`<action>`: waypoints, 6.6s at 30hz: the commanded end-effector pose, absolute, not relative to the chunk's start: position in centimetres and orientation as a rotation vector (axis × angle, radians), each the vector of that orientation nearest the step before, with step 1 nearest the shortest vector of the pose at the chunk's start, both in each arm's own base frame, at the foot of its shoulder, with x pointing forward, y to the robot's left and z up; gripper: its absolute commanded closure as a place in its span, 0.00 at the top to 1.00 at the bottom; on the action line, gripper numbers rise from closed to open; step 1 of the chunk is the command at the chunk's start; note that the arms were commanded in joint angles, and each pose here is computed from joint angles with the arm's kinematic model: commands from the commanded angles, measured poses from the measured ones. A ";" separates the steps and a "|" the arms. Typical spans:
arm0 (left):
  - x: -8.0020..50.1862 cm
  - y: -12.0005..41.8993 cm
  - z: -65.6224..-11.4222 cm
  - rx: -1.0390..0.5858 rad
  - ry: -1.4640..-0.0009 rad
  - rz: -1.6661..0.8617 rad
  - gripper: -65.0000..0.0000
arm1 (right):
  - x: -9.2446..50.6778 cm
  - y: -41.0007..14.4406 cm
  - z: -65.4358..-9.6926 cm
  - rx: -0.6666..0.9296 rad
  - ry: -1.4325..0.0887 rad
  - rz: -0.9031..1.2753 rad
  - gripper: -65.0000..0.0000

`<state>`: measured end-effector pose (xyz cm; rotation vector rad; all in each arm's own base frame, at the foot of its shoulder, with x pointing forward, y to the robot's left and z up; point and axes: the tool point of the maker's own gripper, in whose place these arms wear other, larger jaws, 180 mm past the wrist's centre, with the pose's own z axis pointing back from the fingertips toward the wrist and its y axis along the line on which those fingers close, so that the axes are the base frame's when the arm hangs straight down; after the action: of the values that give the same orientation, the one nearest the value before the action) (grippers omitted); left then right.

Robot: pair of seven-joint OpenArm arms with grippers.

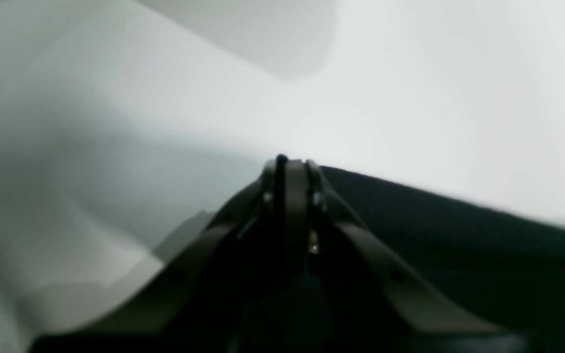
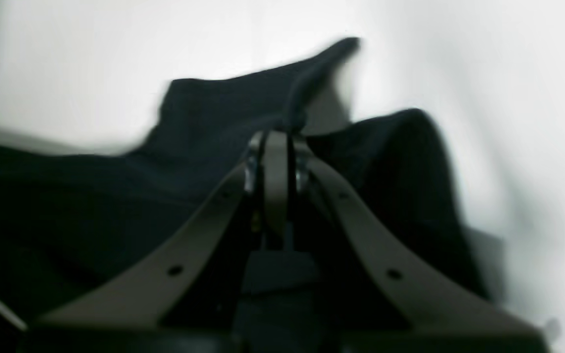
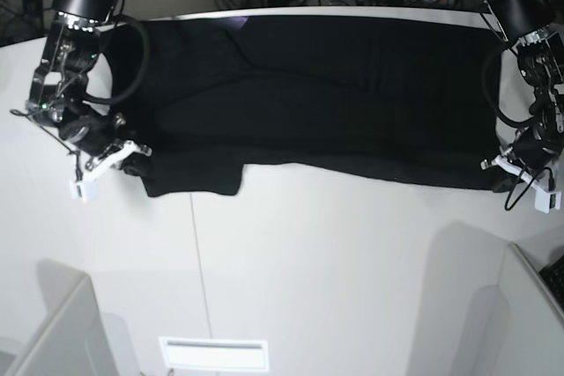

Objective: Fold the T-shirt properly
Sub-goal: 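Lift and fold the held edge over onto the other edge, then open both grippers and raise them off the folded strip, then grasp the strip end at the collar with the right gripper, then lower the left gripper to the strip's other end and grasp it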

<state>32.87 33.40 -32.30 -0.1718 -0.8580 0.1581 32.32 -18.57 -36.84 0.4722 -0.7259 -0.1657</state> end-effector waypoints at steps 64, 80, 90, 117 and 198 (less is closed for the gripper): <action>21.1 33.8 -33.0 -0.005 -0.673 0.024 0.00 | 19.7 -19.6 -34.3 0.451 -0.681 -0.175 0.00; 20.1 34.1 -33.5 0.002 -0.648 0.035 0.18 | 17.9 -20.0 -36.1 0.446 -0.609 -0.210 0.41; 20.6 34.5 -29.7 0.051 -0.785 0.077 0.62 | 19.8 -20.5 -33.5 0.418 -0.726 -0.177 0.28; 18.5 34.0 -42.5 0.054 -0.506 0.245 0.00 | 21.8 -19.3 -43.8 0.243 -0.490 -0.086 0.00; 27.6 39.5 -38.5 -0.172 -0.780 0.467 0.00 | 23.8 -17.7 -36.0 0.241 -0.745 -0.080 0.00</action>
<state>26.55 38.34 -40.37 -0.1912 -0.7204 0.4780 22.91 -17.68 -37.22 0.2362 -0.6922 -0.0918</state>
